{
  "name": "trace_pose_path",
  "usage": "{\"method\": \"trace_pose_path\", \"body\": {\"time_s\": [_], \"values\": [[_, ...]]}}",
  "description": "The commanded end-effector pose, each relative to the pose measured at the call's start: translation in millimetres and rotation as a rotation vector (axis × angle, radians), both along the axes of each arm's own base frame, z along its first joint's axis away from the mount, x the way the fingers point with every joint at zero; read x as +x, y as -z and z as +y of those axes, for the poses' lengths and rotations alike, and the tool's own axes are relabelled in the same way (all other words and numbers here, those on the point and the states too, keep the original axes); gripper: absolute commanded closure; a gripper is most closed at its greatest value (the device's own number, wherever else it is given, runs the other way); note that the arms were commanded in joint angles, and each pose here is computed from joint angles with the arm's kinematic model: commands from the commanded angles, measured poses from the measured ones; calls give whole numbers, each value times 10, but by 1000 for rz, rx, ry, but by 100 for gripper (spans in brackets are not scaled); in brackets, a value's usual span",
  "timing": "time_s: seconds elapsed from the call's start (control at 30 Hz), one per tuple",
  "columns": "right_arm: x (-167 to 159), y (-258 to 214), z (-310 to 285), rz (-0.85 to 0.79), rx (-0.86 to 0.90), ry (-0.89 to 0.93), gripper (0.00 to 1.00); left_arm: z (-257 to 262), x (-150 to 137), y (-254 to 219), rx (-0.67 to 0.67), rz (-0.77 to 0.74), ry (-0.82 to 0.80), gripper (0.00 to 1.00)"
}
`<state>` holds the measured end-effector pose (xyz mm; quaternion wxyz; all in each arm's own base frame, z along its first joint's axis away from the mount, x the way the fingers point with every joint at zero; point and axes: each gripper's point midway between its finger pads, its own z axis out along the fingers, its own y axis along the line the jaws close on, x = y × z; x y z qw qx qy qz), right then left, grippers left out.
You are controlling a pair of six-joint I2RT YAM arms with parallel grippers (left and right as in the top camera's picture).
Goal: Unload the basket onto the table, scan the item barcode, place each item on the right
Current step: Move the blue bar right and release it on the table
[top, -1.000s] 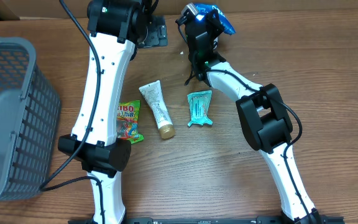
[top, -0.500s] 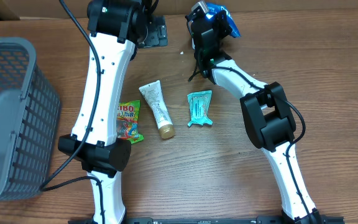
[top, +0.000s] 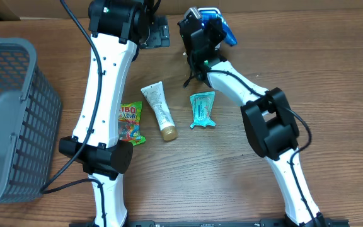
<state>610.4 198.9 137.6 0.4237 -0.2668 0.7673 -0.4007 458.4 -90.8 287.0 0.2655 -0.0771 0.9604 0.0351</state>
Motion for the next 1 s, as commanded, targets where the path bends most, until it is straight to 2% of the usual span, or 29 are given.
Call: {"method": "trace_pose_path", "body": {"time_s": [0.0,0.07,0.17,0.27,0.4,0.53,0.67,0.77,0.87,0.9,0.93,0.97], "values": [[-275,-966,26,-33,263,-56,96,11,1,-34,14,-10,6,0],[-584,-1069,132,111,451,-148,96,13,1,-34,14,-10,5,0],[-932,-1169,36,253,686,-145,96,13,1,-34,14,-10,5,0],[-1246,-1063,-351,416,905,2,96,13,1,-34,14,-10,5,0],[-1482,-673,-1116,565,989,265,96,13,1,-34,14,-10,5,0],[-1721,-64,-2075,611,1039,565,96,13,1,-34,14,-10,5,0],[-1986,511,-2745,580,1111,787,96,13,1,-34,14,-10,5,0],[-2090,791,-3056,513,1165,884,96,13,1,-34,14,-10,5,0],[-2162,877,-3159,504,1177,916,96,13,1,-34,14,-10,5,0],[-2170,879,-3174,503,1179,920,92,13,1,-34,14,-10,5,0],[-2170,879,-3174,503,1179,920,61,13,1,-34,14,-10,5,0],[-2162,875,-3159,505,1188,914,25,13,1,-34,14,-10,5,0]]}}
